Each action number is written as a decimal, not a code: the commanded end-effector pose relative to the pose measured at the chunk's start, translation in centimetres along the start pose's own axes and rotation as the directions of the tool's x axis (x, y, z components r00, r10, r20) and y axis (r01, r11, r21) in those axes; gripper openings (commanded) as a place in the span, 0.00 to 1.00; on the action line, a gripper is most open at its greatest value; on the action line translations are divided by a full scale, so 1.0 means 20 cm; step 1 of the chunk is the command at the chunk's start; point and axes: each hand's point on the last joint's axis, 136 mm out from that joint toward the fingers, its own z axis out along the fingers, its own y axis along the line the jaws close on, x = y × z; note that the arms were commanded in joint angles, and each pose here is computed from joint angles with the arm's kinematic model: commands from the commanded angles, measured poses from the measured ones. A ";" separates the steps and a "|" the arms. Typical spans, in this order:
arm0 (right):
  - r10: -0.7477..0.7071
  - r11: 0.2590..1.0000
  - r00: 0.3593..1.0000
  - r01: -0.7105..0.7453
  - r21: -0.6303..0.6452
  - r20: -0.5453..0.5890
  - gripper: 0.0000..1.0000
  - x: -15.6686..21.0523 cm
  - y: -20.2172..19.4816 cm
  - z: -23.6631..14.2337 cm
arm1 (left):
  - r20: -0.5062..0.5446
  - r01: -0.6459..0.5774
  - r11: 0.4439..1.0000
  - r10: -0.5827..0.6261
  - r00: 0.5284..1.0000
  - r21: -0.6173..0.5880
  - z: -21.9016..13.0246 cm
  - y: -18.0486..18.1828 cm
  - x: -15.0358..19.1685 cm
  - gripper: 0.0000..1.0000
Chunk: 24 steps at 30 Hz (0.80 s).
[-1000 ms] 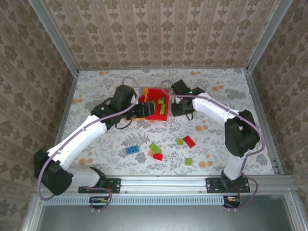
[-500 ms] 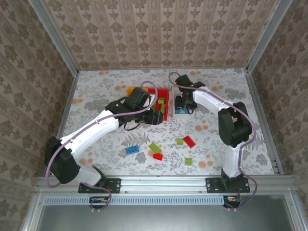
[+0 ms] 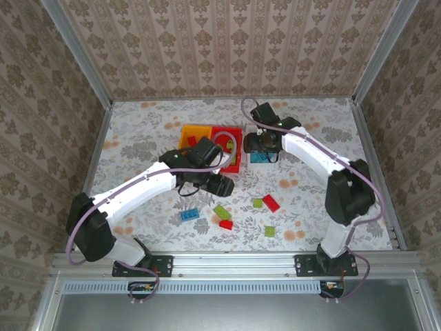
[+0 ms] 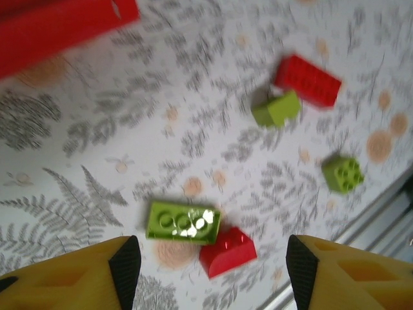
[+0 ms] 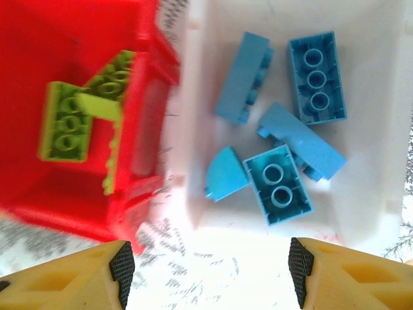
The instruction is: Sort the legos into containers by color
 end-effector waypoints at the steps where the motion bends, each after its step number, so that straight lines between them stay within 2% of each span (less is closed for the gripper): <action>1: -0.050 0.994 0.998 0.053 -0.092 0.040 0.69 0.09 0.06 -0.14 | -0.179 -0.148 0.989 0.148 0.973 0.016 0.05 -0.05 0.27 0.66; 5: -0.076 0.978 0.997 0.076 -0.196 0.006 0.74 0.33 0.07 -0.19 | -0.282 -0.266 0.963 0.267 0.921 0.042 0.11 -0.12 0.44 0.71; 10: -0.083 0.969 0.995 0.066 -0.240 -0.061 0.76 0.59 0.01 -0.25 | -0.374 -0.231 0.972 0.230 0.899 0.041 0.23 -0.13 0.54 0.86; 14: -0.082 0.969 0.994 0.062 -0.238 -0.074 0.78 0.65 -0.02 -0.28 | -0.370 -0.253 0.967 0.242 0.897 0.019 0.29 -0.14 0.54 0.90; 24: -0.075 0.968 0.993 0.051 -0.246 -0.089 0.78 0.68 -0.02 -0.30 | -0.449 -0.333 0.943 0.293 0.844 -0.012 0.45 -0.06 0.59 0.90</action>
